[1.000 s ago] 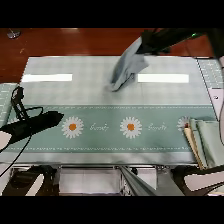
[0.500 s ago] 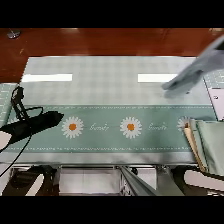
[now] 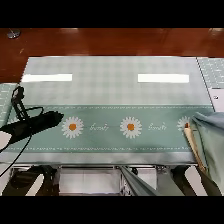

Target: Fold the shirts.

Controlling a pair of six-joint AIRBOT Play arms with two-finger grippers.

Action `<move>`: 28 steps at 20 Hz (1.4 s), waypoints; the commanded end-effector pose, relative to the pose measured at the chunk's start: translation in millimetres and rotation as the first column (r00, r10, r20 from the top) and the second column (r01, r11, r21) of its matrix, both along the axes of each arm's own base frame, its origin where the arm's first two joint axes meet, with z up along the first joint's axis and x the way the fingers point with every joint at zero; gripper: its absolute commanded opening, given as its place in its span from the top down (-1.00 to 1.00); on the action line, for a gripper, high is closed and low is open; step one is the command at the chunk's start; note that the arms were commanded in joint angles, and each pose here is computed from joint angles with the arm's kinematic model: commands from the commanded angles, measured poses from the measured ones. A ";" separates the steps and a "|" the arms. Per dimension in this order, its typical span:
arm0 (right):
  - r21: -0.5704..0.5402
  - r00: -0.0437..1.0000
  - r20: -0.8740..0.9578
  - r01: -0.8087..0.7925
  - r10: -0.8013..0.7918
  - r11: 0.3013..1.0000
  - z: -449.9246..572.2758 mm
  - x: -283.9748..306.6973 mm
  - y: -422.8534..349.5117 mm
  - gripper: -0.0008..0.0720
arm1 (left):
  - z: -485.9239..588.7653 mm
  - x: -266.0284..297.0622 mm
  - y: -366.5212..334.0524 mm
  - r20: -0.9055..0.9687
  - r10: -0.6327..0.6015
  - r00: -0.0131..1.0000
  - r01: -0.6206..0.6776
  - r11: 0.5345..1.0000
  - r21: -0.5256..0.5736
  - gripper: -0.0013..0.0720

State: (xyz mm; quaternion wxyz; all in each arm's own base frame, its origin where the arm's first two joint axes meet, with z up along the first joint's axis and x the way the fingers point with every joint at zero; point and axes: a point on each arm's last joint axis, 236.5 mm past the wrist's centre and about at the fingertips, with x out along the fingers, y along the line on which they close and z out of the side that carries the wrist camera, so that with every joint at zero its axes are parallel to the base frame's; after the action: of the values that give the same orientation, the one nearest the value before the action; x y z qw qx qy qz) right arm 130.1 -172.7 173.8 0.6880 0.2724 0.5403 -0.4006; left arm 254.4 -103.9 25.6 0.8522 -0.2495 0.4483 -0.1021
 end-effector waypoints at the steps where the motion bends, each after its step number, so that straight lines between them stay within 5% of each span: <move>1: -0.005 0.957 -0.188 0.223 -0.220 0.975 -52.4 -88.8 7.3 0.83 | 0.1 -0.2 -0.1 0.003 -0.005 1.000 0.005 1.000 0.004 0.91; 3: 0.005 0.934 -0.207 0.300 -0.293 0.954 -71.0 -101.5 8.9 -0.58 | 0.0 -0.3 0.0 0.002 -0.006 1.000 0.006 1.000 0.005 0.91; 4: -0.004 0.937 -0.195 0.295 -0.290 0.956 -71.1 -96.3 1.1 -0.76 | 0.0 -0.2 0.0 0.003 -0.006 1.000 0.006 1.000 0.005 0.91; 7: 0.001 0.970 -0.060 0.236 -0.235 0.972 -50.5 -49.6 -27.8 -0.76 | 4.9 0.9 -0.5 0.031 -0.049 0.998 0.048 0.998 0.038 0.91; 10: 0.010 0.965 0.247 0.092 -0.092 0.996 9.4 42.5 -55.3 -0.61 | 36.0 21.4 4.6 0.147 -0.078 0.986 0.065 0.994 0.089 0.91; 13: -0.061 0.777 0.592 -0.219 0.212 0.974 93.4 169.7 -24.9 0.91 | 103.8 68.5 10.3 0.247 -0.099 0.964 0.068 0.989 0.132 0.91; 16: -0.217 0.522 0.688 -0.514 0.503 0.830 126.2 279.0 80.8 0.90 | 171.1 121.7 -10.4 0.288 -0.232 0.929 0.180 0.964 0.196 0.91; 20: -0.189 0.412 0.370 -0.844 0.833 0.502 -0.9 327.7 241.0 0.90 | 158.9 163.3 -36.5 0.178 -0.336 0.925 0.280 0.919 0.276 0.91; 21: -0.152 0.410 0.292 -0.872 0.864 0.465 -39.6 328.9 264.6 0.91 | 129.1 164.3 -30.5 0.093 -0.322 0.942 0.282 0.911 0.300 0.91; 24: -0.043 0.494 0.067 -0.866 0.867 0.498 -141.8 314.6 268.9 0.91 | 29.5 145.0 9.4 -0.183 -0.185 0.966 0.239 0.908 0.344 0.91; 28: 0.020 0.546 -0.028 -0.837 0.837 0.547 -192.5 290.4 251.2 0.91 | 13.3 146.8 34.7 -0.195 -0.162 0.967 0.224 0.904 0.363 0.91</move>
State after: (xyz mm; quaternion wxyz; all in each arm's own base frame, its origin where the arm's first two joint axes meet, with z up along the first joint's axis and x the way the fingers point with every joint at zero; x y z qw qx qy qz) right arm 435.5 81.5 21.9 0.8076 0.0099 0.5896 -0.0011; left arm 402.1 -90.8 59.8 0.8396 -0.0549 0.5308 -0.1015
